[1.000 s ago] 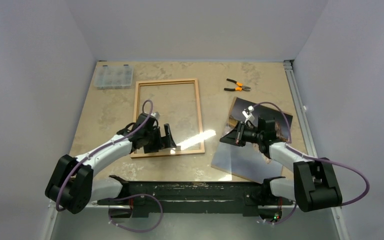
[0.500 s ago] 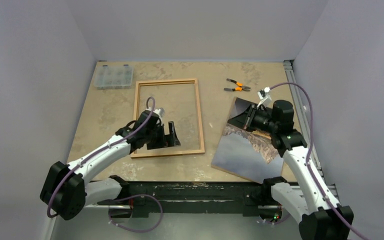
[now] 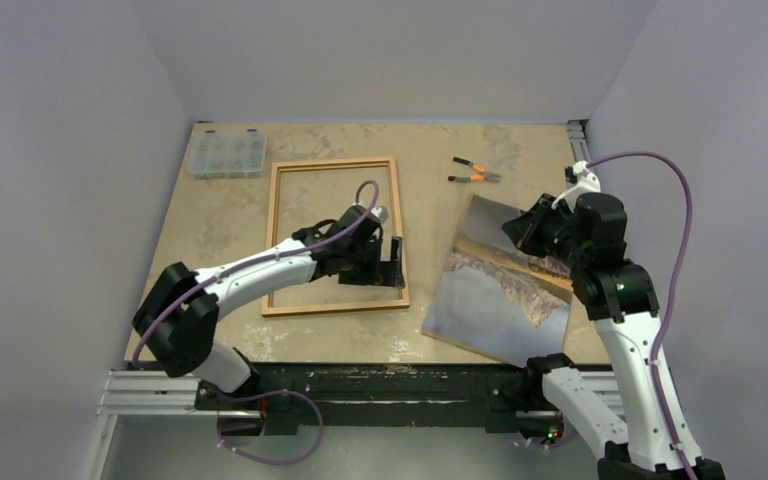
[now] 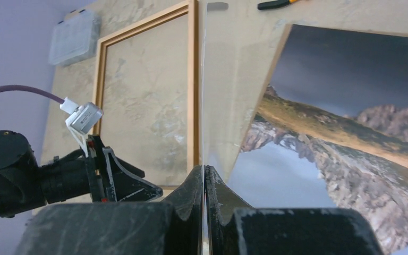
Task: Put the photo into the frame
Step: Adjust the photo frame at the center of the board.
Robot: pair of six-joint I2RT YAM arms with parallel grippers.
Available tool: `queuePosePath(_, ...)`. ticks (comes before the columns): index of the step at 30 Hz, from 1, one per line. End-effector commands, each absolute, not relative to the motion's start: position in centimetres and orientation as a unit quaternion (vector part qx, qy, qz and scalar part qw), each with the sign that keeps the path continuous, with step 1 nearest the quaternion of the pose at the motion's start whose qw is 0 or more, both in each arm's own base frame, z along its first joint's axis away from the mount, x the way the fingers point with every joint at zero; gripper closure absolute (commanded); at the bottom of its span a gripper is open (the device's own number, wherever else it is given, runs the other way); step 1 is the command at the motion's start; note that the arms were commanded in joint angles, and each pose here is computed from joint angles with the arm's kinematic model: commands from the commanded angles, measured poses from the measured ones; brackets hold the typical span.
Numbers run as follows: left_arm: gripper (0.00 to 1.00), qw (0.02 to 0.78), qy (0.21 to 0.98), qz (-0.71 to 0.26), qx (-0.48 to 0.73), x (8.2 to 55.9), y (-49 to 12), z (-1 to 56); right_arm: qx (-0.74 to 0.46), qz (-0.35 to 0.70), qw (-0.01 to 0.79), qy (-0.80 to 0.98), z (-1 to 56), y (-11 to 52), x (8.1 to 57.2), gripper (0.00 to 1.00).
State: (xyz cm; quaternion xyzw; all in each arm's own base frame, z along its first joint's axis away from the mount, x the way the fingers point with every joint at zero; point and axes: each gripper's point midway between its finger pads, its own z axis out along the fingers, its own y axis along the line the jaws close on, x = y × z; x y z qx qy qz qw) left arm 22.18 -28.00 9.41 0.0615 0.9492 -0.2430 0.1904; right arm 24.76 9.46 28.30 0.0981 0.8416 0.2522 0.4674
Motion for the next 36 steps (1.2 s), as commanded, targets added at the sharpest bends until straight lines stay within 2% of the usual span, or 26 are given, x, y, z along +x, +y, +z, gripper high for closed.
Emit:
queuePosePath(1,0.04,0.202,0.942,-0.257,0.076,23.1,-32.1,10.4,0.115,0.186,0.501,0.837,30.0,6.7,24.0,1.00)
queuePosePath(4,0.06,0.193,0.949,-0.237,0.082,23.2,-33.6,9.3,0.117,0.181,0.505,0.835,30.5,6.4,23.7,1.00)
queuePosePath(11,0.15,0.180,0.965,-0.174,0.077,23.4,-34.3,6.2,0.116,0.179,0.509,0.834,31.1,6.2,22.9,1.00)
queuePosePath(16,0.22,0.168,0.968,-0.163,0.087,23.1,-35.1,4.9,0.118,0.178,0.517,0.829,32.1,6.0,22.5,1.00)
queuePosePath(19,0.33,0.160,0.968,-0.167,0.095,22.7,-35.7,4.3,0.121,0.174,0.519,0.828,32.6,5.7,22.3,1.00)
queuePosePath(24,0.60,0.152,0.965,-0.187,0.100,21.6,-37.2,4.3,0.121,0.177,0.523,0.825,33.3,5.8,22.1,1.00)
queuePosePath(29,0.80,0.130,0.969,-0.184,0.100,20.0,-37.9,4.0,0.121,0.177,0.526,0.823,33.8,5.7,22.1,1.00)
queuePosePath(32,0.89,0.117,0.969,-0.190,0.102,18.9,-38.7,3.7,0.123,0.172,0.527,0.823,33.9,5.5,22.1,1.00)
queuePosePath(36,0.93,0.108,0.969,-0.194,0.108,17.7,-39.5,3.6,0.123,0.167,0.529,0.823,33.9,5.3,22.0,1.00)
